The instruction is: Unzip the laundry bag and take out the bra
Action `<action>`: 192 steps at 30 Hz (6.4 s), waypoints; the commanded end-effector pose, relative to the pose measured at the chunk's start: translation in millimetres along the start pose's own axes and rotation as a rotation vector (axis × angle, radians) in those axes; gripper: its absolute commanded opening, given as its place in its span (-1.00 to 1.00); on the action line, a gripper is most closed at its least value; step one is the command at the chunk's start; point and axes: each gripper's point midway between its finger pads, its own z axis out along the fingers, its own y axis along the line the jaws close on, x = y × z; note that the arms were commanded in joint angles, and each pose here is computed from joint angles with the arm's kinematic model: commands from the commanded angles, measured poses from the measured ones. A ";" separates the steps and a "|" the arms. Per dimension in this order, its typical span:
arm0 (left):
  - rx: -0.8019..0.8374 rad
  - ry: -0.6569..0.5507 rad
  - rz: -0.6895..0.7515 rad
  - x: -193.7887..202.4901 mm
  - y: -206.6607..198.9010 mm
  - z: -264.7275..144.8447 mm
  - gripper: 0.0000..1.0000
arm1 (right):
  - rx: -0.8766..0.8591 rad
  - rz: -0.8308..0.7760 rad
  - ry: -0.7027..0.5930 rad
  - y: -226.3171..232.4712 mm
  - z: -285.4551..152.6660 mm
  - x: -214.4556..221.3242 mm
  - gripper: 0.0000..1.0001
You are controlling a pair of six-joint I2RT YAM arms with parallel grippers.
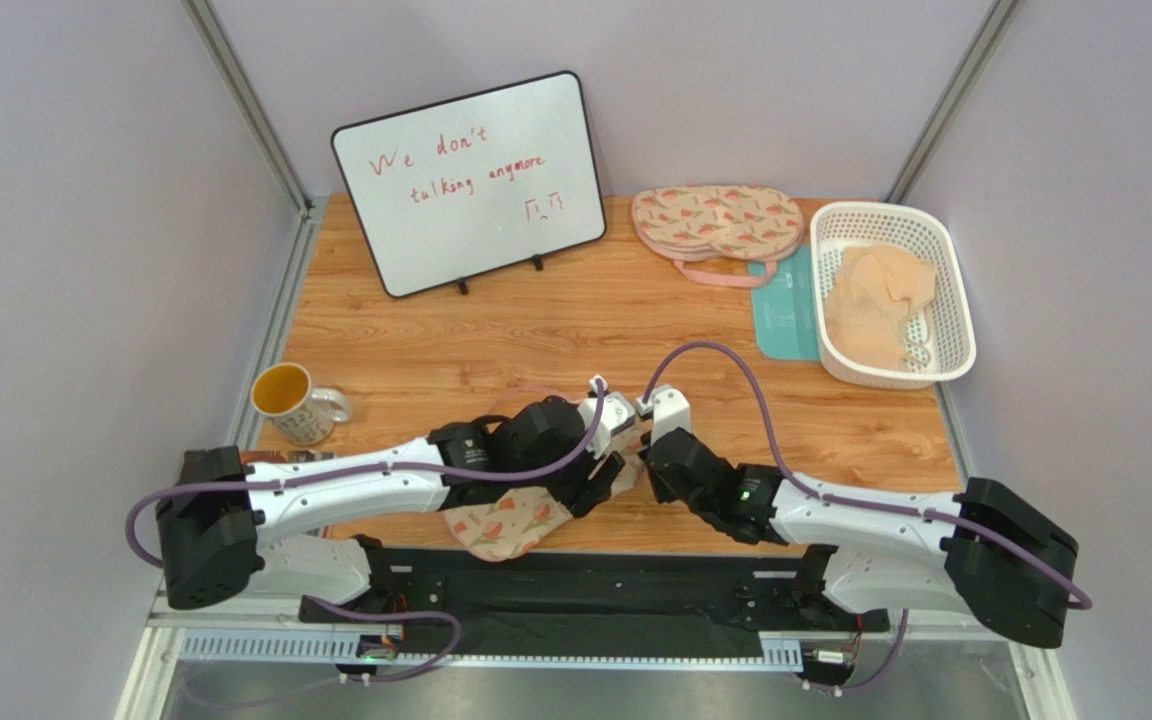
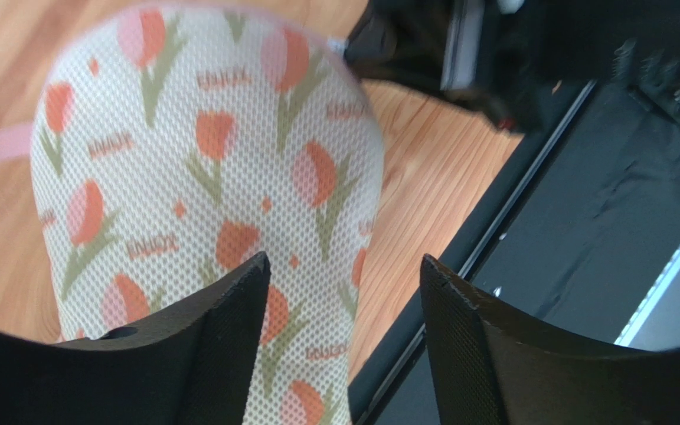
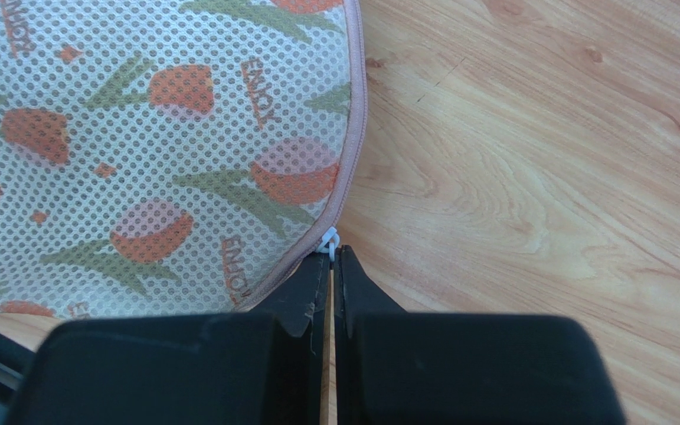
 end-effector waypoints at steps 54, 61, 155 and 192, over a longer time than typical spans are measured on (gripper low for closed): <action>0.052 -0.166 0.149 6.1 -32.0 39.7 -1.00 | -0.059 0.198 -0.041 -11.9 -31.3 -14.4 -1.00; 0.111 -0.167 0.173 26.7 -39.9 22.6 -1.00 | -0.055 0.184 -0.012 -16.2 -18.7 -17.0 -1.00; -0.029 -0.267 0.376 -43.9 -41.2 38.0 0.57 | -0.142 0.351 0.103 13.7 -35.3 21.5 -1.00; -0.261 -0.142 0.368 22.4 -3.0 44.0 -1.00 | -0.068 0.356 0.112 -1.1 -31.1 21.1 -1.00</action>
